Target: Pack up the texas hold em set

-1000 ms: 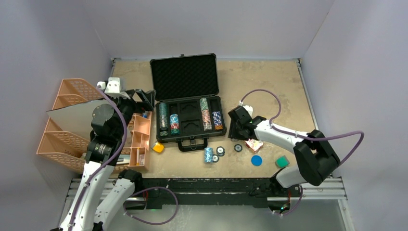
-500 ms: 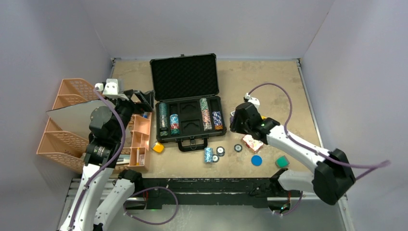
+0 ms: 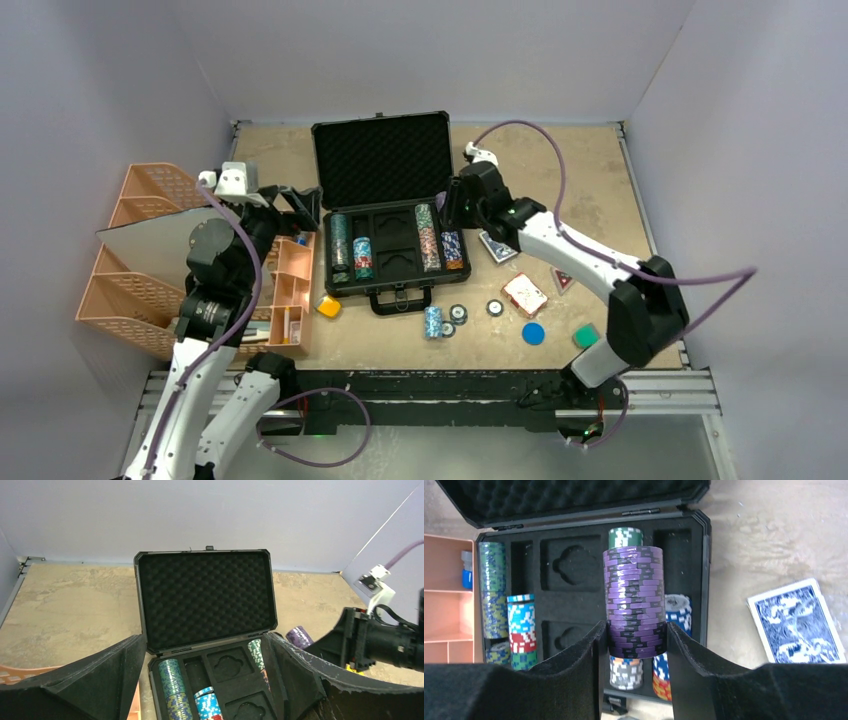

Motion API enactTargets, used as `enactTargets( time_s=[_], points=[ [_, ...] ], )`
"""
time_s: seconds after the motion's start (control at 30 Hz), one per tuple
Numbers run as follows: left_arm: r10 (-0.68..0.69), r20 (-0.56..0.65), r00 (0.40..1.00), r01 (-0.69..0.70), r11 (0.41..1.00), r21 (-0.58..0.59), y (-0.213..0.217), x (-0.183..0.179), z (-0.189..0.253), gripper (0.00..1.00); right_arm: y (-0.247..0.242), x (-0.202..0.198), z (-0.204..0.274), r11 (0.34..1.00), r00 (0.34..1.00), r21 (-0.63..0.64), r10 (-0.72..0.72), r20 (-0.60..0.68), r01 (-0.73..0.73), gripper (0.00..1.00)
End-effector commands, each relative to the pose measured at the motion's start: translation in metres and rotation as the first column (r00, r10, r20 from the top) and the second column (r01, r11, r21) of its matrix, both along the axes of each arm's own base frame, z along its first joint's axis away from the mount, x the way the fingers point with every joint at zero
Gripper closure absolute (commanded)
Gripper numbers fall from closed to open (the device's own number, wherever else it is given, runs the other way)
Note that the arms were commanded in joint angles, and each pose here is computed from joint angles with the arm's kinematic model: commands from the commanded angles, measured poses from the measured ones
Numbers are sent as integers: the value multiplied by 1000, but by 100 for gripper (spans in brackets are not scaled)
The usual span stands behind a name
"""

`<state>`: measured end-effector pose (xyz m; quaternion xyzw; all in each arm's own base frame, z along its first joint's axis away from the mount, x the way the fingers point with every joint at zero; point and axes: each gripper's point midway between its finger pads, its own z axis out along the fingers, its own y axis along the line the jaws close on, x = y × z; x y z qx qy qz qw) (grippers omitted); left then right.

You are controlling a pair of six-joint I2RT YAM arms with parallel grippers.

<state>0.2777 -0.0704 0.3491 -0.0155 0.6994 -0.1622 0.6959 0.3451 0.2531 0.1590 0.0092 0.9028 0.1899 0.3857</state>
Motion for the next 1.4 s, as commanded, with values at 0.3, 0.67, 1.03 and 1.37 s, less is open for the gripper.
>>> enactTargets(
  time_s=[0.3, 0.67, 1.03, 1.37],
  points=[
    [4, 17, 1000, -4, 1000, 6, 1, 6, 4, 11, 15, 57, -3, 998, 999, -59, -36, 33, 38, 76],
    [17, 2, 1000, -17, 1000, 13, 3, 10, -1, 11, 17, 60, -36, 996, 1000, -83, -26, 4, 27, 75],
    [38, -13, 999, -38, 999, 25, 6, 15, -6, 11, 12, 52, -57, 993, 999, -112, -24, -40, 19, 59],
    [50, -14, 999, -50, 998, 33, 9, 16, -6, 11, 12, 50, -56, 993, 1000, -116, -1, -26, -2, 47]
  ],
)
